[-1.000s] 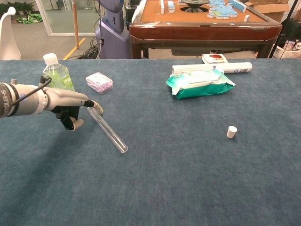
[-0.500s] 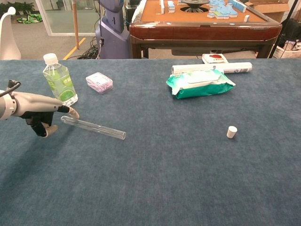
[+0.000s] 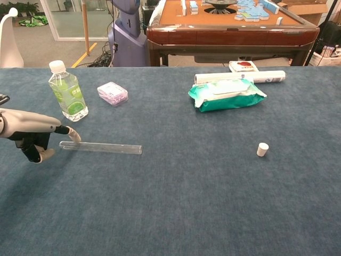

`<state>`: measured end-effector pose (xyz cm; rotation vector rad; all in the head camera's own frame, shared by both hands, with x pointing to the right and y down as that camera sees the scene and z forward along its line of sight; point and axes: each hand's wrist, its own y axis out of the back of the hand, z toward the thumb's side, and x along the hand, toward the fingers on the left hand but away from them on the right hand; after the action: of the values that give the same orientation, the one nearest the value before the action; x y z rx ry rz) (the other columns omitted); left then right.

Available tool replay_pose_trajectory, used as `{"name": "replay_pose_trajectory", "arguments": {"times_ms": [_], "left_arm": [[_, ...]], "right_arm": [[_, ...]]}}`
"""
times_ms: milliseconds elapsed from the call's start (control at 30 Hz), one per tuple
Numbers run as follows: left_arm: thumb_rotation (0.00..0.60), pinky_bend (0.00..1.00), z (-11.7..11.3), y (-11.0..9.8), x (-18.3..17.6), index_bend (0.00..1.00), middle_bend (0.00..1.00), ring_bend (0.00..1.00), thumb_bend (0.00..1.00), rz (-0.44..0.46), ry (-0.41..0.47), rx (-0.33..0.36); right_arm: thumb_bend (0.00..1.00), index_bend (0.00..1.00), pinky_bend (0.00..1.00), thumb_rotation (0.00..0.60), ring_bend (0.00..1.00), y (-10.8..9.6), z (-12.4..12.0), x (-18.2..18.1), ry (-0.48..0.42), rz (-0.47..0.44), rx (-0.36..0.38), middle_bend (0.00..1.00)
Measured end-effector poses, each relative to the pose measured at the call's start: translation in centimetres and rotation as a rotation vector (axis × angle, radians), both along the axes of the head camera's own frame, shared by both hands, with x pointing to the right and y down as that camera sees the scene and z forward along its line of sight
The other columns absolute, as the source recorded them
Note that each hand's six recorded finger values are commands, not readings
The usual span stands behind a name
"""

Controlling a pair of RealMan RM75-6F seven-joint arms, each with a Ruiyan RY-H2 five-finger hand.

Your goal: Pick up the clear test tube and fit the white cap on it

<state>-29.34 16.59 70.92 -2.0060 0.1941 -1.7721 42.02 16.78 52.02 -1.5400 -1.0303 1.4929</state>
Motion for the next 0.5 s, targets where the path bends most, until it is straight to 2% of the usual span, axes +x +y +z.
{"name": "replay_pose_trajectory", "arguments": {"times_ms": [167, 267, 500], "left_arm": [[0.6, 1.0, -0.3, -0.3, 0.2, 0.14, 1.0, 1.0, 0.56, -0.003, 0.014, 0.033], [0.6, 1.0, -0.6, -0.8, 0.7, 0.21, 1.0, 1.0, 0.44, -0.009, 0.043, 0.092], [0.6, 1.0, -1.5, -1.5, 2.2, 0.35, 1.0, 1.0, 0.27, -0.034, 0.174, 0.265]], "right_arm": [[0.3, 0.13, 0.01, 0.6, 0.0, 0.0, 0.1, -0.1, -0.002, -0.001, -0.004, 0.08], [0.3, 0.13, 0.01, 0.6, 0.0, 0.1, 0.1, -0.1, -0.002, -0.002, -0.004, 0.08], [0.3, 0.13, 0.01, 0.6, 0.0, 0.2, 0.1, 0.0, -0.005, -0.002, -0.005, 0.08]]}}
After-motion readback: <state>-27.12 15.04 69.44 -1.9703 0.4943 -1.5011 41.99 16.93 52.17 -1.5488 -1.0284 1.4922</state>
